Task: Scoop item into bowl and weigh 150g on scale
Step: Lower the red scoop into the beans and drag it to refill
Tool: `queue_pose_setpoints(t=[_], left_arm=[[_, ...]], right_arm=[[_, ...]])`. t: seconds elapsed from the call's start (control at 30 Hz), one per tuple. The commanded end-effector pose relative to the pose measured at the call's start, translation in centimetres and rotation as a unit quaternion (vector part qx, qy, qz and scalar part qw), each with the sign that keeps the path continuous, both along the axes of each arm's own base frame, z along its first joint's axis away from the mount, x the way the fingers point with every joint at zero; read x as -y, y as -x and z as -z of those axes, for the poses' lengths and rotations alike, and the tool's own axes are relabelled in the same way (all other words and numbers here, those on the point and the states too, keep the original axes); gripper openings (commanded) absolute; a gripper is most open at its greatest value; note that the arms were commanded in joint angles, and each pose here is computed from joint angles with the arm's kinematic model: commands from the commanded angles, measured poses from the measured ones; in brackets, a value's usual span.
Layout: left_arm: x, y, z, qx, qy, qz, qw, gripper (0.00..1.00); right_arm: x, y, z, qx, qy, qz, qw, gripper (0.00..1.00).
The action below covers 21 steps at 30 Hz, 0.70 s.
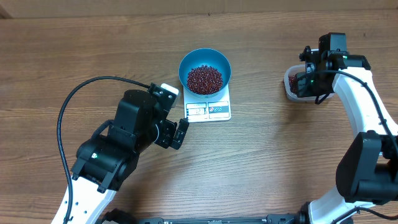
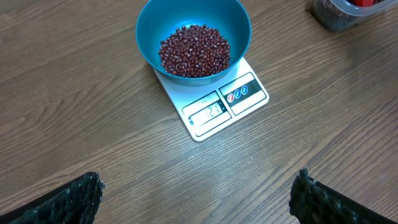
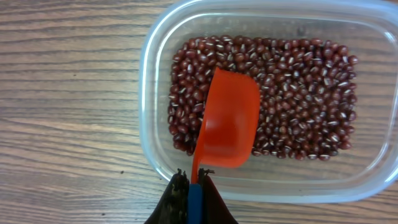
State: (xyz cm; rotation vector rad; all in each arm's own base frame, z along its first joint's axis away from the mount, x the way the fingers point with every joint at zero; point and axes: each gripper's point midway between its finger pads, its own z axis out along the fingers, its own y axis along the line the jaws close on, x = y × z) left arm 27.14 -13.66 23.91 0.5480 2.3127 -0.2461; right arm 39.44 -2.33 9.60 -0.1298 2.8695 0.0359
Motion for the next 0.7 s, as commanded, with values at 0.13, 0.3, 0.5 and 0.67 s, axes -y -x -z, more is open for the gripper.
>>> queue_pose_setpoints(t=[0.13,0.3,0.5,0.67], left_arm=[[0.0,0.1,0.0,0.002,0.001,-0.001,1.0,1.0],[0.0,0.1,0.0,0.002,0.001,-0.001,1.0,1.0],[0.0,0.1,0.0,0.002,0.001,-0.001,1.0,0.99],[0.0,0.1,0.0,0.002,0.001,-0.001,1.0,1.0]], right_arm=[[-1.4,0.9,1.1,-0.015,-0.039,-0.013,0.999,0.04],[-2.2,1.3,2.4,-0.017,-0.063,-0.018,0.998,0.04],[-2.7,1.2,2.3,-0.012,-0.087,-0.02,0.996,0.04],[-2.9,0.9,1.9,-0.002,-0.116,-0.017,0.993,0.04]])
